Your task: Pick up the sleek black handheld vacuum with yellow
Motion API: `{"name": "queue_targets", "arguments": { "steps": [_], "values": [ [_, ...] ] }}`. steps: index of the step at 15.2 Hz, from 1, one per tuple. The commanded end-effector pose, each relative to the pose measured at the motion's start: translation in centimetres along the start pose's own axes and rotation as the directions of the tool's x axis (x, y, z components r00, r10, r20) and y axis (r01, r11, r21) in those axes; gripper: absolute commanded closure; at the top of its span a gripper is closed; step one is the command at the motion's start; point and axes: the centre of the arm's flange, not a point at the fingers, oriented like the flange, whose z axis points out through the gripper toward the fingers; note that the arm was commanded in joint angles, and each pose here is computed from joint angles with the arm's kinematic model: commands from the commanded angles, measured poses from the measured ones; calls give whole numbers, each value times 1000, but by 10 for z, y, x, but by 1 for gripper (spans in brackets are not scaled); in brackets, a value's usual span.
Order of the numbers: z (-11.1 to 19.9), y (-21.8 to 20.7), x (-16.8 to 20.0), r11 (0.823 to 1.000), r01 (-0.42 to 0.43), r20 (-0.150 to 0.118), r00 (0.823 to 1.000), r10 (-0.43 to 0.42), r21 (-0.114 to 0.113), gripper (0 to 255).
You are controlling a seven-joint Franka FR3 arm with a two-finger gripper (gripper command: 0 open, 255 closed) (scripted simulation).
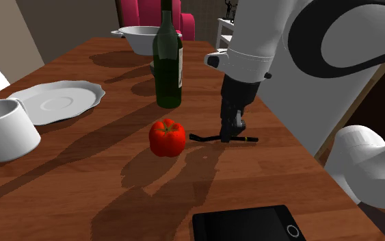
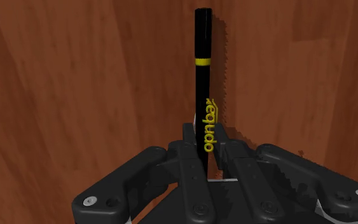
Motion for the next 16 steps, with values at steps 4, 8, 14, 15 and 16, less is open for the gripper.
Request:
{"name": "queue_targets", "arguments": {
  "steps": [4, 8, 14, 15, 16],
  "values": [
    [-24, 0, 1, 1000, 0, 0, 1000, 0, 0, 255],
    [-45, 0, 3, 1000, 0, 0, 1000, 0, 0, 255],
    [-77, 1, 5, 1000, 0, 0, 1000, 0, 0, 255],
    [-78, 1, 5, 1000, 0, 0, 1000, 0, 0, 255],
    [-78, 1, 5, 1000, 0, 0, 1000, 0, 0, 255]
  ]
}}
